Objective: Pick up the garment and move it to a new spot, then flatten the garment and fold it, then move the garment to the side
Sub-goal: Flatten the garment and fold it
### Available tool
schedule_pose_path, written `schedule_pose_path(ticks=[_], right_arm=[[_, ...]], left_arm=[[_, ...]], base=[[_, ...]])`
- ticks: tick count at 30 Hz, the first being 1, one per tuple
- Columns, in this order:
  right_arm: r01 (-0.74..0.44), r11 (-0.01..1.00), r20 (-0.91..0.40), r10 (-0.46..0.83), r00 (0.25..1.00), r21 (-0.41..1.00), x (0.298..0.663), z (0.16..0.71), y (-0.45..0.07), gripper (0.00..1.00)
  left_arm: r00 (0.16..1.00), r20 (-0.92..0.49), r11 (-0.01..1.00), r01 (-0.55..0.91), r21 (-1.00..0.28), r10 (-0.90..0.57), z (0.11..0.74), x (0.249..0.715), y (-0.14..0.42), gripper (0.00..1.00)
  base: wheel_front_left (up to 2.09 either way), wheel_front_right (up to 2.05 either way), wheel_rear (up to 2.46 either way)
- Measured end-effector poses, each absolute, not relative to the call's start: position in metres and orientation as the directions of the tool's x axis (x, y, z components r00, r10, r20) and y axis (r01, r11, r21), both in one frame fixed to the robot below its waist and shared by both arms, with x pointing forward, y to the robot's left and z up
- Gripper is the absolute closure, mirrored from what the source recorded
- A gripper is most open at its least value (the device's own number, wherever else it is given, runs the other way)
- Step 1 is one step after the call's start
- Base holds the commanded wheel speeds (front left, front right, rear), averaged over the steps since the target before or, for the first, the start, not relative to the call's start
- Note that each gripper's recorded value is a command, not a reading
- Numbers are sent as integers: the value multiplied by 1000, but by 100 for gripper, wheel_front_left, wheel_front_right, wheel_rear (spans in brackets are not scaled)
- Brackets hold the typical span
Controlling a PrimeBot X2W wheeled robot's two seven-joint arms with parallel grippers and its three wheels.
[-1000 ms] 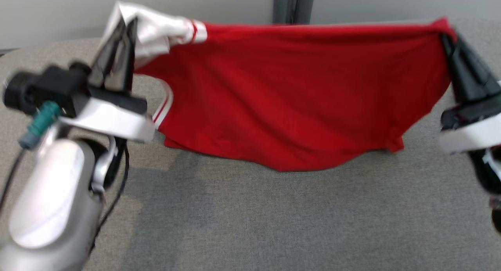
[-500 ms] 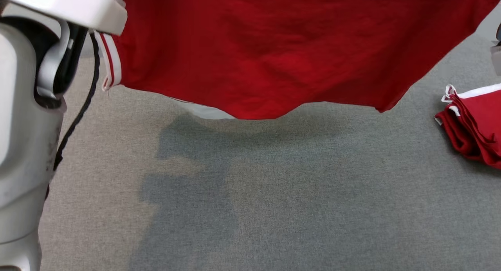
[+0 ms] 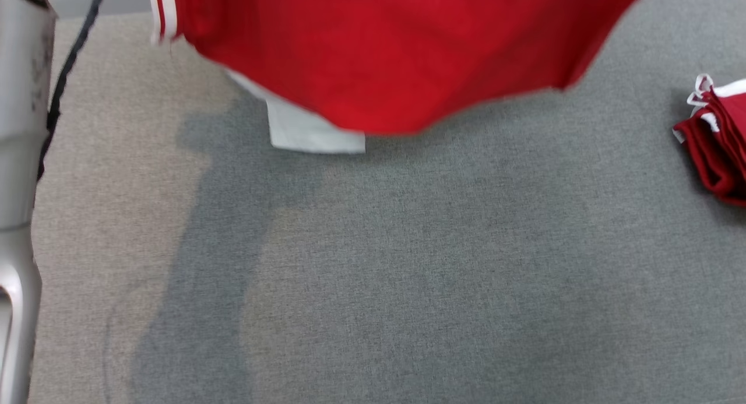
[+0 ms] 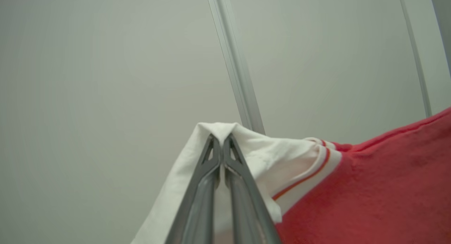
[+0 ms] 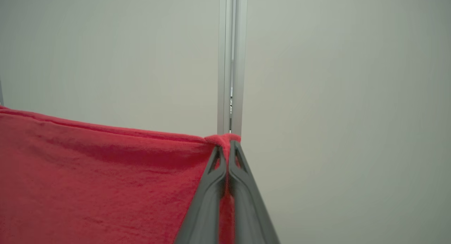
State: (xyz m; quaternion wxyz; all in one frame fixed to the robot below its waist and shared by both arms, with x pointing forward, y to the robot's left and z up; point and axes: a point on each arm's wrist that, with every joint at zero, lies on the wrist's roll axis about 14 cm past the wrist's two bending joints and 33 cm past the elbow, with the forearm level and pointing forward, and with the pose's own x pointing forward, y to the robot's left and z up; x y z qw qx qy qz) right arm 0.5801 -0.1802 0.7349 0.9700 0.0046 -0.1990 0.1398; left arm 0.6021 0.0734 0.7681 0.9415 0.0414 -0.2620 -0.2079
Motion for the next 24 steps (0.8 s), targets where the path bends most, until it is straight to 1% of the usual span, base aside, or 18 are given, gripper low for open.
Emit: schedule_pose_path(ticks=[4, 8, 11, 14, 18, 22, 24], right_arm=[[-258, 966, 396, 237, 887, -1, 606, 731, -179, 100], [-237, 970, 425, 195, 884, 48, 622, 736, -181, 100], [-237, 969, 365, 195, 910, 73, 636, 711, -171, 100], [-247, 964, 267, 213, 940, 101, 648, 667, -156, 100], [-230, 956, 84, 218, 972, 180, 649, 581, -143, 100], [-184, 955, -90, 209, 974, 232, 634, 502, -142, 100], [-157, 953, -162, 203, 966, 260, 622, 470, -141, 100]], left_arm=[[784, 475, 916, 361, 176, -401, 761, 628, 72, 100], [797, 465, 922, 350, 166, -387, 761, 643, 71, 100], [839, 410, 933, 341, 115, -357, 738, 658, 77, 100], [896, 298, 942, 330, 53, -331, 688, 672, 82, 100], [956, 50, 953, 292, -76, -289, 581, 673, 89, 100], [961, -138, 957, 208, -201, -238, 493, 653, 100, 100], [948, -220, 958, 179, -223, -229, 457, 637, 103, 100]], base=[[0, 0, 0], [0, 0, 0], [0, 0, 0], [0, 0, 0], [0, 0, 0], [0, 0, 0], [0, 0, 0]])
